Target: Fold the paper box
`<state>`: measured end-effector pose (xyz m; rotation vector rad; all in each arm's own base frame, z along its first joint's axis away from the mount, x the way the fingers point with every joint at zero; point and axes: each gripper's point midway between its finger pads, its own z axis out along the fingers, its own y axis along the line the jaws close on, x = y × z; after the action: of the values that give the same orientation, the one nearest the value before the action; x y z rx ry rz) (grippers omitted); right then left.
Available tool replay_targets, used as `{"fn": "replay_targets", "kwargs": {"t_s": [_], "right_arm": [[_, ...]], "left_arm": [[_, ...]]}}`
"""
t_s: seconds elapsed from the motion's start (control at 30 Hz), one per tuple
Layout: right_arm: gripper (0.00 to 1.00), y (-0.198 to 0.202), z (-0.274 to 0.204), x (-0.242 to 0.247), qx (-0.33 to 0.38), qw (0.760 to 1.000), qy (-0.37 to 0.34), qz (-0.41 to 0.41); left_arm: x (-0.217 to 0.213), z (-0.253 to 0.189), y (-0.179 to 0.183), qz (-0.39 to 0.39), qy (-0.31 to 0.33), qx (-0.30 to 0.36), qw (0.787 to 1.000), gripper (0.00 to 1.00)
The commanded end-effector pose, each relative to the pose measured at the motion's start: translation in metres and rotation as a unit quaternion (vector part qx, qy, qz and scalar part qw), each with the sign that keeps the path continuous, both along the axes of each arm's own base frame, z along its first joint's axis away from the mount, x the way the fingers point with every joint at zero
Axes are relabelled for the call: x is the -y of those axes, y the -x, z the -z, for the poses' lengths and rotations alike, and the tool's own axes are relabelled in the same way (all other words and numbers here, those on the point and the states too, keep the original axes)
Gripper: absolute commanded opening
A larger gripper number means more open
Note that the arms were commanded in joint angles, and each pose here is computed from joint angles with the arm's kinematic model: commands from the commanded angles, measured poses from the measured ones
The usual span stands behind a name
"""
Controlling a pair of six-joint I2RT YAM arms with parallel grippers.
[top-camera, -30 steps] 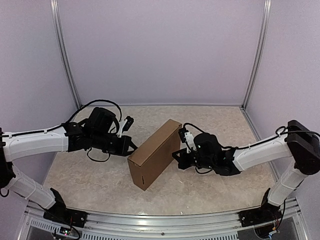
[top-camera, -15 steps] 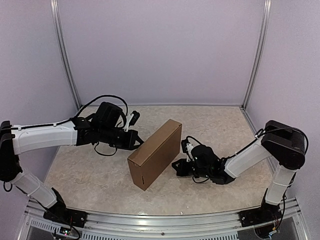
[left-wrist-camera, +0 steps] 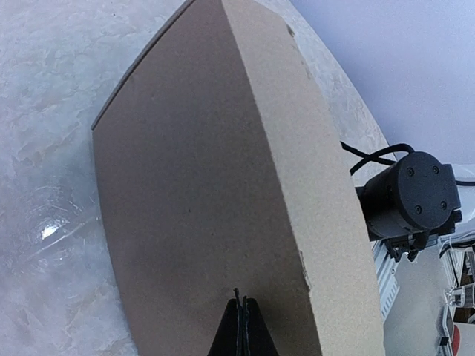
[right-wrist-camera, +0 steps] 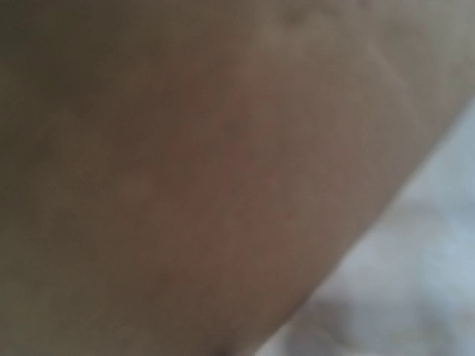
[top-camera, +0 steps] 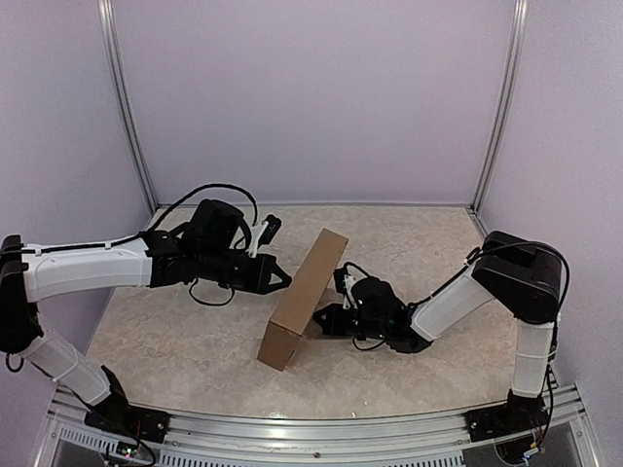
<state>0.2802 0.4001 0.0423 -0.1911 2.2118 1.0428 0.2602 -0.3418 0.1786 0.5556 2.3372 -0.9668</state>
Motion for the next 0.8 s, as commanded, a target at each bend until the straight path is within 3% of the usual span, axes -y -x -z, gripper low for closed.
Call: {"fn": "replay_targets", "kwargs": {"t_s": [0.0, 0.17, 0.77], "right_arm": [[0.0, -0.006, 0.002, -0.016, -0.009, 1.0, -0.021, -0.009], [0.0, -0.009, 0.009, -0.012, -0.003, 1.0, 0.005, -0.006], [0.0, 0.01, 0.027, 0.104, 0.034, 0.983, 0.165, 0.074]], "left_arm": [[0.01, -0.017, 0.008, 0.007, 0.034, 0.008, 0.999, 0.0], [0.01, -0.01, 0.012, -0.003, 0.019, 0.009, 1.0, 0.0], [0.03, -0.008, 0.007, 0.0, 0.021, 0.011, 1.0, 0.0]]}}
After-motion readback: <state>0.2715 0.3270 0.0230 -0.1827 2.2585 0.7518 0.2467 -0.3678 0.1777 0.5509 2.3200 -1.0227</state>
